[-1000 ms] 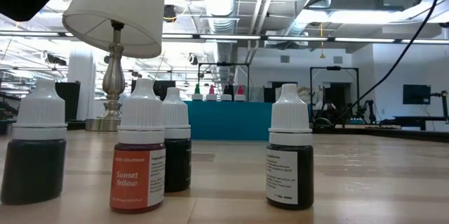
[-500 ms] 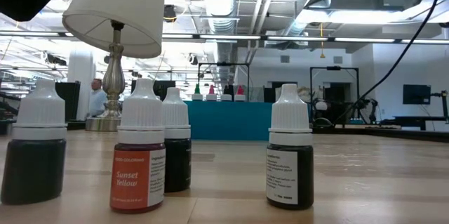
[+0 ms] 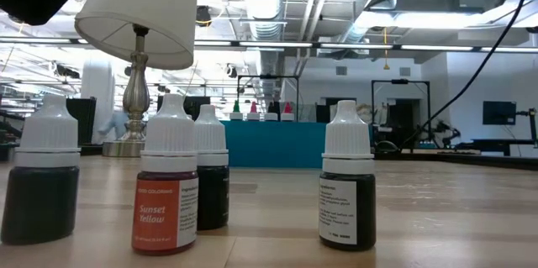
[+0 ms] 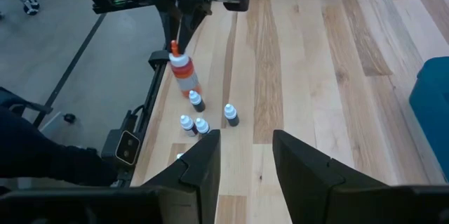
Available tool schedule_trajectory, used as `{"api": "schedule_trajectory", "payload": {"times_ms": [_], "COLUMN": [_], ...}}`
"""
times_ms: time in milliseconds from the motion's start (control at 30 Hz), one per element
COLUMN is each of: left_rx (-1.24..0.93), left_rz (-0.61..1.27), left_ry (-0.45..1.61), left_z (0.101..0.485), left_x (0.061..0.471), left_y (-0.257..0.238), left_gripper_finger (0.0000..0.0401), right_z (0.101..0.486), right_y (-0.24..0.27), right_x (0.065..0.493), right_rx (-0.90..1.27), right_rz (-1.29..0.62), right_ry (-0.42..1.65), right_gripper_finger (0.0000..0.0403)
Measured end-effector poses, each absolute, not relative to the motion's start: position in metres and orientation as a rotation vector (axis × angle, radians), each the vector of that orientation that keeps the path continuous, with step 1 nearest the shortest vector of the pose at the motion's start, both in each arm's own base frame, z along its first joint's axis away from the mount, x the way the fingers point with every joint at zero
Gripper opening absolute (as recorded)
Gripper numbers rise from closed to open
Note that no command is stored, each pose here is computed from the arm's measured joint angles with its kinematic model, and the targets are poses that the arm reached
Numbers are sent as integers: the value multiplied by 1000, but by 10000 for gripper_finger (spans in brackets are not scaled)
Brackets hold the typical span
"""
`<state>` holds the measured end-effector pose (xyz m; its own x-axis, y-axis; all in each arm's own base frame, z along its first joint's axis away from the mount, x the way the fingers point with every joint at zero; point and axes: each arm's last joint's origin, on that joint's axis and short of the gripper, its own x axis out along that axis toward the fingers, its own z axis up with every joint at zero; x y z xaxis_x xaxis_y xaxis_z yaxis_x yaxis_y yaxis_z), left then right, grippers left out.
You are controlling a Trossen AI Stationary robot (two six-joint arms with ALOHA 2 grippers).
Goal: Pick & Place food coloring
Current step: Put the large orange food coloring bottle into the bin
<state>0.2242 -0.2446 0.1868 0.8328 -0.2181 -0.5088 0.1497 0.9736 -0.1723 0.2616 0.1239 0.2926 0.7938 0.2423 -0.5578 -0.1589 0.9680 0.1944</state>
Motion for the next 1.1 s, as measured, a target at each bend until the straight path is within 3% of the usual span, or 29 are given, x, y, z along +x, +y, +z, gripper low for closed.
{"api": "schedule_trajectory", "payload": {"times_ms": [633, 1100], "left_rx": [-82, -24], "left_rz": [134, 296], "left_ry": [620, 692], "left_z": [197, 197], "left_x": [210, 263], "left_y": [-207, -134], "left_gripper_finger": [33, 37], "right_z": [293, 293], "right_y": [124, 119], "right_x": [262, 265], "right_rx": [146, 174], "right_rz": [214, 188], "right_ry": [619, 612], "right_gripper_finger": [120, 120]}}
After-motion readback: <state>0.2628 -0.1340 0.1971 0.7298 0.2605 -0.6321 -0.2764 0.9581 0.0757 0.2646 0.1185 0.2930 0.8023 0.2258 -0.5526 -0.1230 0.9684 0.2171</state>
